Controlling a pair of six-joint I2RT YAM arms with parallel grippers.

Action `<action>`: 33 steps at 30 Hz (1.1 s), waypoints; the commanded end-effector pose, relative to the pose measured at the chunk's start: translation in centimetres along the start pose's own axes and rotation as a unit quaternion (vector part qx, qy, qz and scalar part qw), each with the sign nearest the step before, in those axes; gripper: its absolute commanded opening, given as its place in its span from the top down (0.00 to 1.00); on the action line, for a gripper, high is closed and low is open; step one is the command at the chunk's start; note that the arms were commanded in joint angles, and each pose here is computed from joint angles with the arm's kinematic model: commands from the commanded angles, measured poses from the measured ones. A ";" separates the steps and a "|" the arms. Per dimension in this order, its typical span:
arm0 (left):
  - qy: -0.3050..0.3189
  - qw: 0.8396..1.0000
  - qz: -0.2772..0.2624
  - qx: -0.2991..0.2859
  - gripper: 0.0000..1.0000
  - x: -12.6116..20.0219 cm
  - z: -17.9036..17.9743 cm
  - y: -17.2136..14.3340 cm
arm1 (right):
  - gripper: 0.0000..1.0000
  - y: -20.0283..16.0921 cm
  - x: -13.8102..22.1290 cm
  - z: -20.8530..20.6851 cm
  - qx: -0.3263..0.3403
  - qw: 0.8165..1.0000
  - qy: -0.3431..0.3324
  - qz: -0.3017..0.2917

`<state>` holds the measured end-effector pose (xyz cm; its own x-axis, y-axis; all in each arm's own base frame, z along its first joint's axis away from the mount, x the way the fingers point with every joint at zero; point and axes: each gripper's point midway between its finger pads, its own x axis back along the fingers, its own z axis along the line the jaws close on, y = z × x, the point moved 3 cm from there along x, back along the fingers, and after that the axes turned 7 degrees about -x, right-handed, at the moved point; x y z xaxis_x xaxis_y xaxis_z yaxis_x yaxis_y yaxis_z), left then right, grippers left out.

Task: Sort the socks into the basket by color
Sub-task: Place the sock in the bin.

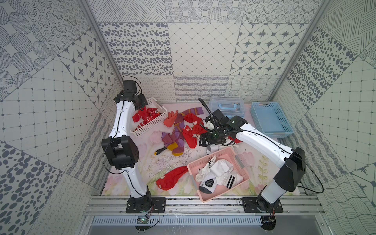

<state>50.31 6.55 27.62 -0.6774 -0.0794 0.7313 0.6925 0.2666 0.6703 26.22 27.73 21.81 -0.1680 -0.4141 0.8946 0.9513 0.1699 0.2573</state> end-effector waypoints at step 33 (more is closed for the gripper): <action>0.005 0.990 0.142 0.004 0.77 -17.5 4.6 -7.4 | 0.02 0.6 -0.7 0.2 0.014 1.000 -0.018 0.019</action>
<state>56.66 10.20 9.70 -0.4775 -0.0410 0.8777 0.8350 0.2896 0.4679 26.57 27.72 21.28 -0.1418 -0.3667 0.9195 0.9562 0.1895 0.2230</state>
